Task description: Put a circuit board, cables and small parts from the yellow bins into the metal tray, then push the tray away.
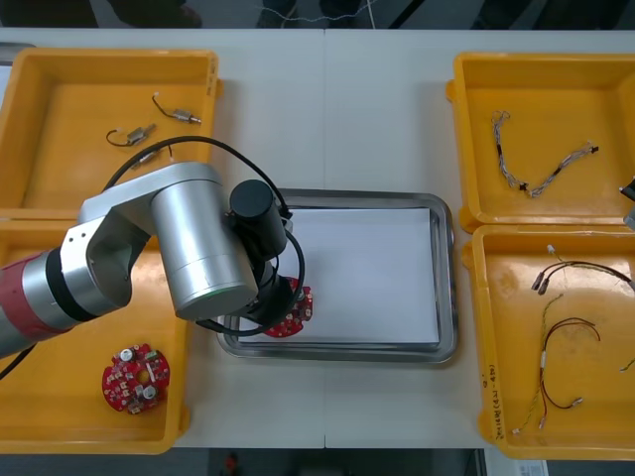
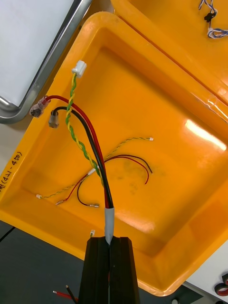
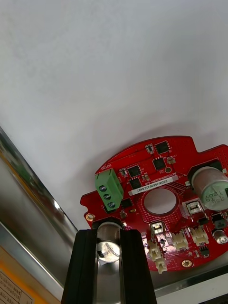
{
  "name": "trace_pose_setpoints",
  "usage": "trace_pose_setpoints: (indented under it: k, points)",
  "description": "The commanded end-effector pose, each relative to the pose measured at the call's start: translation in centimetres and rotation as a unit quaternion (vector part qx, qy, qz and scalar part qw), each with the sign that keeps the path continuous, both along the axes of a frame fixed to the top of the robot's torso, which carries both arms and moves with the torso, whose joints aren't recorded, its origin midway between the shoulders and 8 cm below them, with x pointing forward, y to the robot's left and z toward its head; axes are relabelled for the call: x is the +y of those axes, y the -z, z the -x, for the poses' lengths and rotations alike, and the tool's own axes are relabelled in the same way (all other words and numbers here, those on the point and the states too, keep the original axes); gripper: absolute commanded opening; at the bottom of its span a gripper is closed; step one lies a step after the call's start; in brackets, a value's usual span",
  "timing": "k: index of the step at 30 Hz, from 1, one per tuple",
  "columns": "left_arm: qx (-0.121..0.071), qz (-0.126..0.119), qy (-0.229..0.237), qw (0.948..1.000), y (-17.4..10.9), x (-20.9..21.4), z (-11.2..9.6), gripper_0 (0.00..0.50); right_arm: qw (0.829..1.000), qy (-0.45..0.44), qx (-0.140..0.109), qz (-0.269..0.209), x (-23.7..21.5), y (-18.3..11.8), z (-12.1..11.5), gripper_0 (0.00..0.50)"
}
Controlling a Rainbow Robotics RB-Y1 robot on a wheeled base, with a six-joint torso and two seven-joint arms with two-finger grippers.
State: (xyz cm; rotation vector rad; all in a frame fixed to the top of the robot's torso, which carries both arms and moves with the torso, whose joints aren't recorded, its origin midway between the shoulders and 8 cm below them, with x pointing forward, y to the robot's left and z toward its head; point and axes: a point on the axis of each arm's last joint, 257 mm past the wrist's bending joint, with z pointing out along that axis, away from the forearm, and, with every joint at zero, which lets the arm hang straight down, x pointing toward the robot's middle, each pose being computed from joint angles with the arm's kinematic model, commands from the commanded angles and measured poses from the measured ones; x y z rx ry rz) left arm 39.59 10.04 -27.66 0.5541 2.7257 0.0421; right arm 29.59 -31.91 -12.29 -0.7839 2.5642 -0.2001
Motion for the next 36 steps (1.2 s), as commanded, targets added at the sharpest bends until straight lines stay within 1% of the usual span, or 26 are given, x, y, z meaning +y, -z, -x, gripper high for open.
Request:
trace_pose_setpoints:
  k: [1,2,3,4,6,7,12,15,17,20,21,22,24,27,30,32,34,36]
  points:
    - [-0.005,0.015,-0.019,0.9997,-0.4,-0.7,0.0,0.191,0.999,-0.028,-0.009,0.029,0.0,-0.7,-0.1,0.0]
    - [-0.004,0.015,-0.02,0.9997,-0.4,-0.6,0.0,0.257,0.999,-0.028,-0.009,0.03,0.0,-0.7,-0.1,0.0]
    - [-0.004,0.015,-0.021,0.9997,-0.5,-0.6,-0.1,0.347,0.999,-0.029,-0.008,0.029,0.1,-0.7,0.0,0.0]
    - [-0.004,0.015,-0.021,0.9997,-0.5,-0.6,-0.1,0.409,0.999,-0.029,-0.009,0.029,0.0,-0.7,-0.1,0.0]
    - [-0.004,0.015,-0.021,0.9997,-0.5,-0.6,0.0,0.481,0.999,-0.028,-0.01,0.03,0.0,-0.7,-0.1,0.0]
    - [-0.003,0.016,-0.022,0.9996,-0.5,-0.6,0.0,0.5,0.999,-0.028,-0.009,0.03,0.0,-0.7,-0.1,0.0]
    - [-0.003,0.02,-0.024,0.9995,-0.6,-0.7,0.0,0.5,0.999,-0.034,-0.011,0.029,0.2,-0.9,-0.1,0.0]
    - [-0.004,0.032,-0.029,0.999,-1.5,-1.0,-0.3,0.5,0.999,-0.043,-0.014,0.029,0.6,-1.1,-0.3,0.0]
    - [-0.006,0.048,-0.036,0.9982,-2.9,-1.3,-0.6,0.5,0.998,-0.053,-0.013,0.028,1.2,-1.1,-0.4,0.0]
    - [-0.007,0.065,-0.048,0.9967,-5.3,-1.1,-1.0,0.5,0.997,-0.071,-0.015,0.031,2.2,-1.3,-0.8,0.0]
    - [-0.006,0.066,-0.048,0.9967,-5.7,-1.0,-0.9,0.5,0.997,-0.075,-0.016,0.032,2.4,-1.3,-0.9,0.0]
    - [-0.006,0.073,-0.052,0.9959,-6.8,-0.9,-1.0,0.5,0.996,-0.086,-0.019,0.032,3.1,-1.5,-1.1,0.0]
    - [-0.008,0.08,-0.058,0.9951,-8.4,-0.4,-1.0,0.5,0.994,-0.102,-0.02,0.035,4.0,-1.6,-1.4,0.0]
    - [-0.014,0.081,-0.065,0.9945,-10.1,0.4,-1.3,0.5,0.991,-0.127,-0.02,0.04,5.2,-1.7,-1.6,0.0]
    - [-0.022,0.072,-0.075,0.9943,-11.5,1.6,-1.7,0.5,0.986,-0.161,-0.015,0.05,6.9,-1.4,-1.7,0.0]
    - [-0.032,0.068,-0.085,0.9936,-12.6,2.5,-2.3,0.5,0.981,-0.186,-0.01,0.062,7.9,-1.0,-1.8,0.0]
    - [-0.035,0.07,-0.095,0.9924,-13.4,3.4,-2.7,0.5,0.977,-0.202,-0.008,0.074,8.6,-0.7,-2.0,0.0]
    - [-0.039,0.079,-0.11,0.99,-14.6,4.6,-3.3,0.5,0.97,-0.225,-0.009,0.09,9.7,-0.4,-2.4,0.0]
